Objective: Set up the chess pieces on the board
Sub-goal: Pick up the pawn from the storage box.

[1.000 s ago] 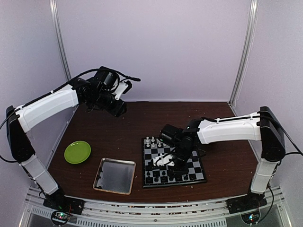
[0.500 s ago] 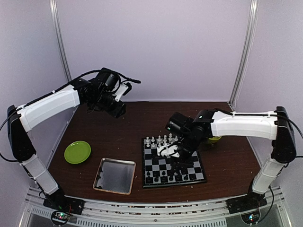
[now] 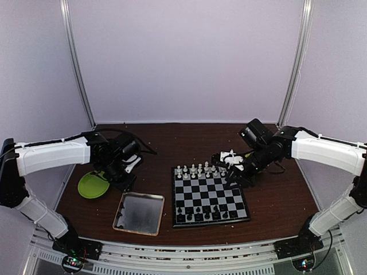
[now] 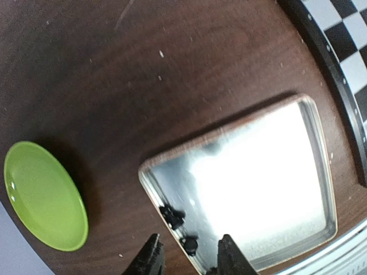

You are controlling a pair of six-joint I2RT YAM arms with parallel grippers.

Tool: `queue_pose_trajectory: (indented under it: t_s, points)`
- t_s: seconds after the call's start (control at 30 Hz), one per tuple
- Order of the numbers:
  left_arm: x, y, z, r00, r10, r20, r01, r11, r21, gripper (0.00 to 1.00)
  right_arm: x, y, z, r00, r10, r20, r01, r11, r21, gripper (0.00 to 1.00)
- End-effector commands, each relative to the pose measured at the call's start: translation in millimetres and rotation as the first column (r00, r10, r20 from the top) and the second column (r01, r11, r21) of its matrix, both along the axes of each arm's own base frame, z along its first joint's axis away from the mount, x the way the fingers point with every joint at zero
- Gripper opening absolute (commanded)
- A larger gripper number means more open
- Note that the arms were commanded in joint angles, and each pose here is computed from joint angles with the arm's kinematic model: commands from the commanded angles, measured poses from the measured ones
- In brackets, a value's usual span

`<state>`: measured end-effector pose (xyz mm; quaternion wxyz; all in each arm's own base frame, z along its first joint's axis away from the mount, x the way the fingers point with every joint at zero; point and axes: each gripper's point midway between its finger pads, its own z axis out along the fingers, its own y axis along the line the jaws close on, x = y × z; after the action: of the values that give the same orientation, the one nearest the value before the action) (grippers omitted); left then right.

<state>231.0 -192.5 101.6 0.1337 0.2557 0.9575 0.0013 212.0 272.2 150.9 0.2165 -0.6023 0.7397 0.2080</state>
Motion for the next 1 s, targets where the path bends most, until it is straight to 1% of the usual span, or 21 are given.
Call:
queue_pose_trajectory:
  t_s: [0.0,0.07,0.13,0.27,0.4,0.53,0.7,0.97]
  points:
    - [-36,0,-16,0.992,0.092,-0.084,-0.094,0.995,-0.028,0.35,-1,7,13,0.999,0.031,0.021,-0.032,0.998,0.062,0.32]
    - [-44,0,-29,0.988,0.114,-0.101,-0.114,0.993,0.011,0.36,-3,6,13,0.999,0.036,0.018,-0.037,0.997,0.063,0.32]
    - [-43,1,-36,0.981,0.173,-0.091,-0.171,0.985,0.035,0.36,-5,6,14,0.999,0.041,0.016,-0.042,0.997,0.068,0.32]
    - [-36,-2,-38,0.949,0.309,-0.062,-0.310,0.951,-0.002,0.37,-7,5,18,0.999,0.044,0.027,-0.046,0.996,0.078,0.32]
    - [-31,-5,-43,0.901,0.431,-0.053,-0.434,0.899,-0.057,0.40,-7,3,17,0.999,0.042,0.034,-0.044,0.996,0.074,0.32]
    - [-30,-3,-54,0.853,0.518,-0.062,-0.521,0.852,-0.044,0.42,-8,3,17,0.998,0.044,0.032,-0.046,0.996,0.073,0.32]
    - [-28,3,-63,0.815,0.578,-0.040,-0.579,0.815,-0.030,0.42,-8,3,16,0.999,0.045,0.029,-0.047,0.996,0.071,0.32]
    - [-32,14,-76,0.806,0.592,-0.026,-0.591,0.806,0.020,0.45,-8,3,12,0.999,0.046,0.018,-0.047,0.997,0.060,0.32]
